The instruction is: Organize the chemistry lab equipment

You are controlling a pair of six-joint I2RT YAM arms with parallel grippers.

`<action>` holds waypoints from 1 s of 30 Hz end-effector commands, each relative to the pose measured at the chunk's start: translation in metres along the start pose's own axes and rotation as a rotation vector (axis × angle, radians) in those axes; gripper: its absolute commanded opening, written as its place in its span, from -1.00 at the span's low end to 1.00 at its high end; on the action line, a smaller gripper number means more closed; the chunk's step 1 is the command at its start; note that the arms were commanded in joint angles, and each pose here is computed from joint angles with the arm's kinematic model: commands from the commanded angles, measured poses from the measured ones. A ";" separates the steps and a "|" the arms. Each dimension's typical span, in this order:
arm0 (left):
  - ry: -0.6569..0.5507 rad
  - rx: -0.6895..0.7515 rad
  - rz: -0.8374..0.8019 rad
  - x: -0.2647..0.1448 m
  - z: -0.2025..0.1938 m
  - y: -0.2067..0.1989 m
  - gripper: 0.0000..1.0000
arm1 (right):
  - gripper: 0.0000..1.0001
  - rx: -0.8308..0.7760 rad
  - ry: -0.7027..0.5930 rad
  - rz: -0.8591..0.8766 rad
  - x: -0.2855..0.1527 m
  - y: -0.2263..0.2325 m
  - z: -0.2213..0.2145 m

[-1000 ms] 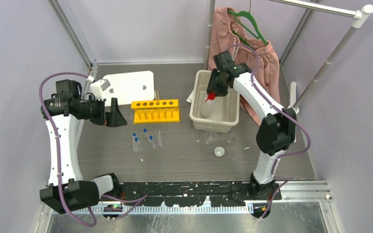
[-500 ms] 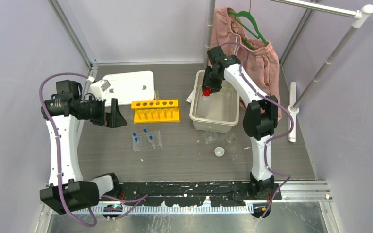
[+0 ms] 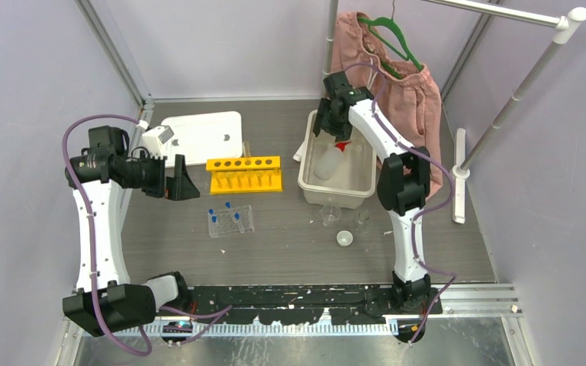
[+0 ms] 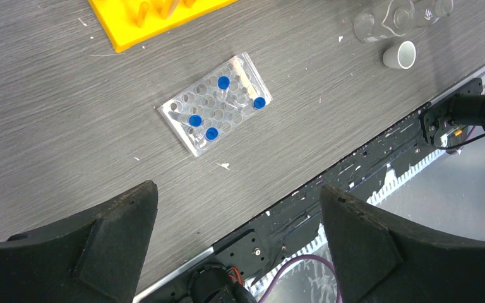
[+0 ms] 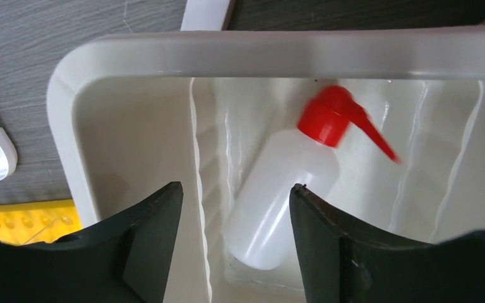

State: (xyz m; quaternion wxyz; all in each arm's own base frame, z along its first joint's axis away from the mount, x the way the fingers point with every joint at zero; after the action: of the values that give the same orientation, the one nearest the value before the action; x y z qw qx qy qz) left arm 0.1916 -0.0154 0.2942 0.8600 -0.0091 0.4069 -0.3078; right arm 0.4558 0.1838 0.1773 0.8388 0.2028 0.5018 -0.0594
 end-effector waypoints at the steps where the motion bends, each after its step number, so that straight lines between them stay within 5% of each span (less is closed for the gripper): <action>1: -0.041 0.031 0.005 -0.004 0.005 -0.003 0.99 | 0.38 -0.012 -0.130 0.118 -0.041 0.020 0.018; 13: -0.050 0.036 0.001 -0.006 0.007 -0.006 0.99 | 0.31 -0.147 -0.253 0.123 -0.137 0.011 -0.042; 18: -0.050 0.035 -0.005 -0.006 0.006 -0.007 0.99 | -0.01 -0.158 -0.304 0.086 -0.176 -0.032 -0.086; 22: -0.050 0.036 -0.006 -0.006 0.005 -0.007 0.99 | -0.22 -0.108 -0.284 0.067 -0.183 -0.077 -0.122; 30: -0.054 0.035 -0.012 -0.005 0.005 -0.008 0.99 | -0.31 -0.032 -0.226 0.005 -0.168 -0.135 -0.173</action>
State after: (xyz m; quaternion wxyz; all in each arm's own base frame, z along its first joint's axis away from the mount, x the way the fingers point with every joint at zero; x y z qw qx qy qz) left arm 0.1903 -0.0167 0.2959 0.8614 -0.0119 0.4030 -0.3090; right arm 0.1988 0.1193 0.2261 0.8961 0.1581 0.4126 -0.0413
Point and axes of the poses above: each gripper's point midway between its finger pads, its own x axis out along the fingers, its own y axis along the line the jaws close on, z = x × y, the point moved 6 cm from there along -x, back along the fingers, and after that the axes turned 10 degrees about x, right-handed, at the moved point
